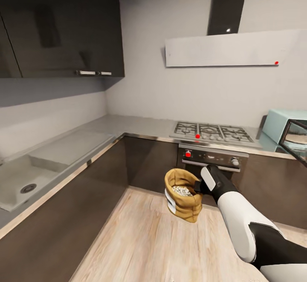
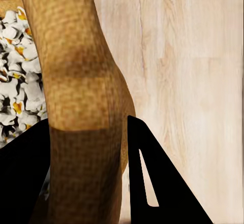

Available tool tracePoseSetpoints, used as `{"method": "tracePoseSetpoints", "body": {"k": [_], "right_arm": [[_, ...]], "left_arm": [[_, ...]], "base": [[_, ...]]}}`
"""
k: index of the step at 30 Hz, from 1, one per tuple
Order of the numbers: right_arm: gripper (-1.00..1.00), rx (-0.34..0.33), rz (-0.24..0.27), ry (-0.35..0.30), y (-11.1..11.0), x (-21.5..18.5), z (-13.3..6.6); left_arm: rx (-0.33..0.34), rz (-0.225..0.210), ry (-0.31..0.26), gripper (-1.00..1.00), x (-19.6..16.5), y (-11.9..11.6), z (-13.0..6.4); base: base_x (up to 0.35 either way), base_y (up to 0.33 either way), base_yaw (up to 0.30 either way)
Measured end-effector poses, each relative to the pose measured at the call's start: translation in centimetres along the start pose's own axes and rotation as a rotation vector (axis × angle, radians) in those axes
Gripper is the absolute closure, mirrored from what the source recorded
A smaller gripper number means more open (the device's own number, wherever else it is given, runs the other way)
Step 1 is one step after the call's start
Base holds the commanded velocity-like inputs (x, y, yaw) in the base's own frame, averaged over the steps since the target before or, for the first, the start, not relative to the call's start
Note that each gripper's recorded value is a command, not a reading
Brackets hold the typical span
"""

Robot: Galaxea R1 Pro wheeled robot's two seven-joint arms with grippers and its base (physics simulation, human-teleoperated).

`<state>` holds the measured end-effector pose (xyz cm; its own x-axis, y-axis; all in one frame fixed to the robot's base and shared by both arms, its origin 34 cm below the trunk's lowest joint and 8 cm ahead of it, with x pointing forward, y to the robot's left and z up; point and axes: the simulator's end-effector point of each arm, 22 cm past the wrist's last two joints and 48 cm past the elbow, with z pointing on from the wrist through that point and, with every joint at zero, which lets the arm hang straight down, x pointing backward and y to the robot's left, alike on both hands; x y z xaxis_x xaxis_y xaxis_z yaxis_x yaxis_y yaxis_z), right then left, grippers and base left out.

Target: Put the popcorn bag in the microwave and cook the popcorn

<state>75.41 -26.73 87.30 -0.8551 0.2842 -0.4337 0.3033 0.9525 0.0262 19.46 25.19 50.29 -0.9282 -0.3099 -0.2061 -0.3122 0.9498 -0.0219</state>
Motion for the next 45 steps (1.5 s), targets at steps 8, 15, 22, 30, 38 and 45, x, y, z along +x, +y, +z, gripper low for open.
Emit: {"method": "tracePoseSetpoints", "body": {"k": [8,15,22,30,38,45], "right_arm": [[1.00,0.002,-0.005,0.020,0.0,0.8,0.4],[1.00,0.025,-0.009,0.029,-1.3,0.9,0.7],[1.00,0.033,0.002,0.026,-2.2,0.6,0.8],[1.00,0.050,0.009,0.023,-3.5,0.3,0.9],[1.00,0.053,0.014,0.025,-3.9,0.2,0.9],[1.00,0.053,0.015,0.022,-3.9,0.2,0.9]], "left_arm": [[0.000,0.002,0.001,-1.00,0.0,0.0,0.0],[0.004,0.004,0.002,-1.00,0.1,-0.2,0.0],[0.001,-0.001,0.003,-1.00,0.1,0.0,0.0],[-0.002,-0.002,0.002,-1.00,0.0,0.1,0.0],[-0.002,-0.002,0.002,-1.00,0.0,0.2,0.0],[-0.002,-0.002,0.002,-1.00,0.0,0.2,0.0]], "base": [[0.000,0.000,-0.290],[0.000,0.000,-0.290],[0.000,0.000,-0.290],[0.000,0.000,-0.290],[0.000,0.000,-0.290],[0.000,0.000,-0.290]]}}
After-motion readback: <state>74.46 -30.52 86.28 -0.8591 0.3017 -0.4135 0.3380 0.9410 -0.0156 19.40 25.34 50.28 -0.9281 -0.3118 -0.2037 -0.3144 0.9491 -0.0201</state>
